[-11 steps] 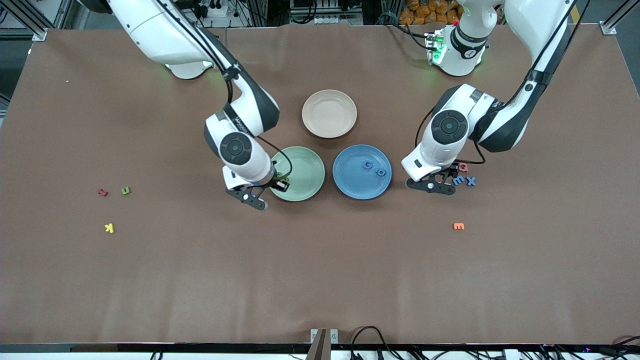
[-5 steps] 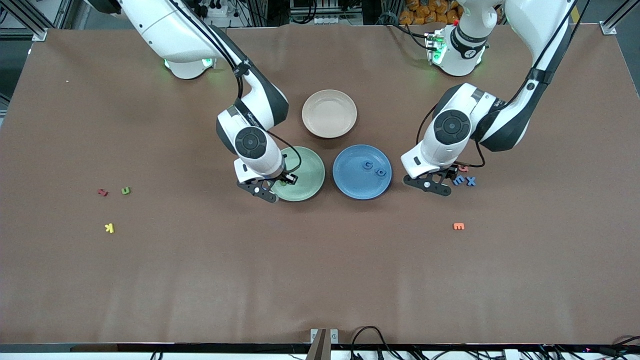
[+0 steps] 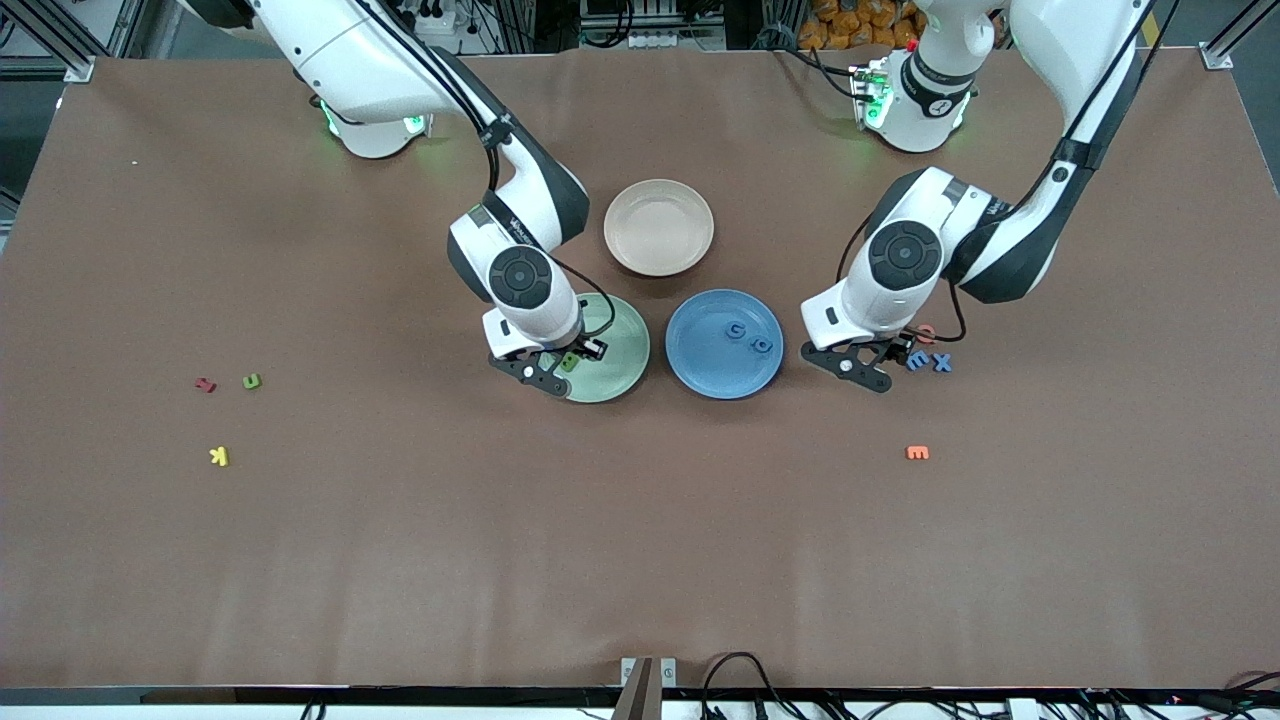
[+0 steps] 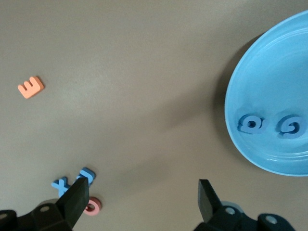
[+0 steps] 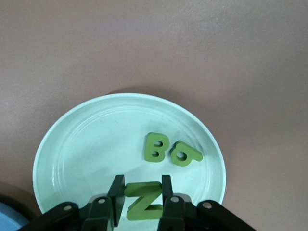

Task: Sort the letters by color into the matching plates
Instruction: 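Carry the Z over the green plate while the left gripper reaches letters, then release the Z onto the green plate while the left gripper approaches blue E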

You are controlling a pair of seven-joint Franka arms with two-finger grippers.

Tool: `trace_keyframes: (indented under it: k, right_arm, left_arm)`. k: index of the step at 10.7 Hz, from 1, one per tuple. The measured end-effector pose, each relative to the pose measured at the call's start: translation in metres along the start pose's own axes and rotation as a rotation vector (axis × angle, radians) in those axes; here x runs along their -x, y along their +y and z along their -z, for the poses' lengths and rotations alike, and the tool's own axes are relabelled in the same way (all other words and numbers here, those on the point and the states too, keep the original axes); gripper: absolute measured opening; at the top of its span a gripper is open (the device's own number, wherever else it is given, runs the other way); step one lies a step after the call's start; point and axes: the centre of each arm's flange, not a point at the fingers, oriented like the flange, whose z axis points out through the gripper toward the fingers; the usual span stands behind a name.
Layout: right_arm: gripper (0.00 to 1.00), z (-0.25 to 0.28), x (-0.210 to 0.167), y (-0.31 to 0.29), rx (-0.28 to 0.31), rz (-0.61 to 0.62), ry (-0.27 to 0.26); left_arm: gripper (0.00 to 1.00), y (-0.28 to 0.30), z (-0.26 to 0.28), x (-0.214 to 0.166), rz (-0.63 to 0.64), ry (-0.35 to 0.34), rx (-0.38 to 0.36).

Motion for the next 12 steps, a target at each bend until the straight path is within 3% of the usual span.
trace_keyframes:
  k: [1,6,9,12]
  right_arm:
    - [0.37,0.0,0.001,-0.001,0.0,0.0,0.0]
    - [1.0,0.002,-0.011,0.006,0.001,0.001,0.009]
    - [1.0,0.009,-0.063,0.039,0.015,0.021,-0.002]
    - [1.0,0.023,-0.141,0.1,0.006,0.035,-0.005]
  left_arm:
    - [1.0,-0.009,-0.003,0.001,-0.035,0.016,0.006]
    - [1.0,-0.039,-0.032,0.018,-0.06,0.098,0.05]
    - [1.0,-0.04,-0.045,0.031,-0.072,0.131,0.074]
    - [1.0,-0.042,-0.051,0.037,-0.12,0.126,0.035]
